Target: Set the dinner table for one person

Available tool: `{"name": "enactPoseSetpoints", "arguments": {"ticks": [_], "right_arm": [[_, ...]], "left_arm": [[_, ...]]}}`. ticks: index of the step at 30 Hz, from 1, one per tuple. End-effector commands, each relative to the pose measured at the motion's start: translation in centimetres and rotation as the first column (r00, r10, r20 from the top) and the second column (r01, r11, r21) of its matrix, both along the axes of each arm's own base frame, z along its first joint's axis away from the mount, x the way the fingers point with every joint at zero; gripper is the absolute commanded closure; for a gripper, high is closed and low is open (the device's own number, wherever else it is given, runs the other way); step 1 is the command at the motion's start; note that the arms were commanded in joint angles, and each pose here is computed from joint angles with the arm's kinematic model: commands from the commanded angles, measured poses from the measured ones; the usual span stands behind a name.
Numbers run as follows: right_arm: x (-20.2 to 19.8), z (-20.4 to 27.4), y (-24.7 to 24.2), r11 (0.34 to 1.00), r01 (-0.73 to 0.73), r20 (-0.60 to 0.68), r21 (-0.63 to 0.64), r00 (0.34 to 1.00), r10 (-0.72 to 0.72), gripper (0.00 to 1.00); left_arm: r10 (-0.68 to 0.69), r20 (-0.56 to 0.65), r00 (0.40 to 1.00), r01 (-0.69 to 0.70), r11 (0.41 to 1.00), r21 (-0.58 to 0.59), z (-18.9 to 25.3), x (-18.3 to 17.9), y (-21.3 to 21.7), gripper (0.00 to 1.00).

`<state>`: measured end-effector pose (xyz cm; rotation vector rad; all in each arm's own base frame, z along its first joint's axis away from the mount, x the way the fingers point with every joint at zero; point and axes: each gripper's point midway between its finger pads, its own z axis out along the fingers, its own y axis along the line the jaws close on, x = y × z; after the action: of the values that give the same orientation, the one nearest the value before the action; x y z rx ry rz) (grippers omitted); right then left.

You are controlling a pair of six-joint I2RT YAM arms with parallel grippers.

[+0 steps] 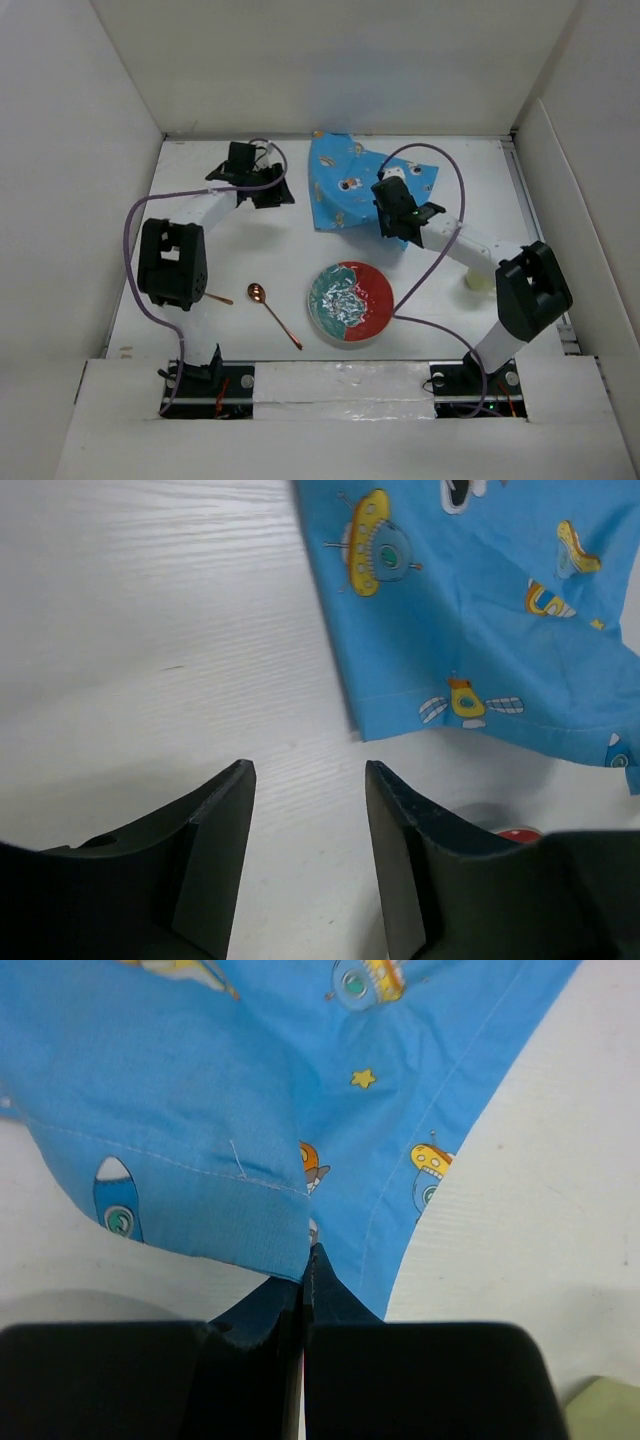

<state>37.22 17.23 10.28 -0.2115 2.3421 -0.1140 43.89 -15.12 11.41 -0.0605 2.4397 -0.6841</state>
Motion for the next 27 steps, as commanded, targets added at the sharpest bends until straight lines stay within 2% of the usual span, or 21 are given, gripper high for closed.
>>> {"name": "enactPoseSetpoints", "arguments": {"ticks": [1, 3, 8, 12, 15, 17, 24, 27], "right_arm": [[1.7, 5.5, -0.7, 0.994, 0.068, 0.123, 0.084, 0.989, -0.078, 1.00], [3.0, 9.1, -0.3, 0.993, 0.045, 0.190, 0.112, 0.980, -0.066, 1.00], [4.4, 12.2, -0.2, 0.987, 0.042, 0.233, 0.153, 0.969, -0.078, 1.00], [5.4, 14.2, 0.0, 0.974, 0.021, 0.258, 0.225, 0.963, -0.080, 1.00], [6.0, 15.3, 0.2, 0.969, 0.011, 0.266, 0.246, 0.961, -0.078, 1.00], [6.4, 15.7, 0.2, 0.967, 0.005, 0.267, 0.255, 0.961, -0.076, 1.00], [8.1, 17.8, 0.5, 0.951, -0.022, 0.290, 0.307, 0.954, -0.071, 1.00], [8.4, 18.2, 1.0, 0.946, -0.039, 0.291, 0.322, 0.955, -0.060, 1.00]], "left_arm": [[0.010, -0.028, 1.000, -0.009, 0.998, 0.059, -1.3, 0.8, -1.4, 0.54], [-0.012, -0.083, 0.996, 0.005, 0.997, -0.083, -2.5, 0.8, -3.8, 0.42], [-0.089, -0.091, 0.992, 0.073, 0.984, -0.160, -3.2, 1.0, -7.0, 0.35], [-0.201, -0.152, 0.968, 0.165, 0.961, -0.220, -5.5, 0.4, -10.6, 0.33], [-0.238, -0.148, 0.960, 0.199, 0.950, -0.239, -6.1, 0.2, -12.7, 0.30], [-0.268, -0.150, 0.952, 0.214, 0.929, -0.302, -6.0, -0.3, -14.0, 0.29], [-0.282, -0.184, 0.942, 0.197, 0.905, -0.376, -7.2, -0.4, -16.1, 0.24], [-0.269, -0.187, 0.945, 0.185, 0.909, -0.373, -7.4, 0.1, -17.4, 0.28]]}}
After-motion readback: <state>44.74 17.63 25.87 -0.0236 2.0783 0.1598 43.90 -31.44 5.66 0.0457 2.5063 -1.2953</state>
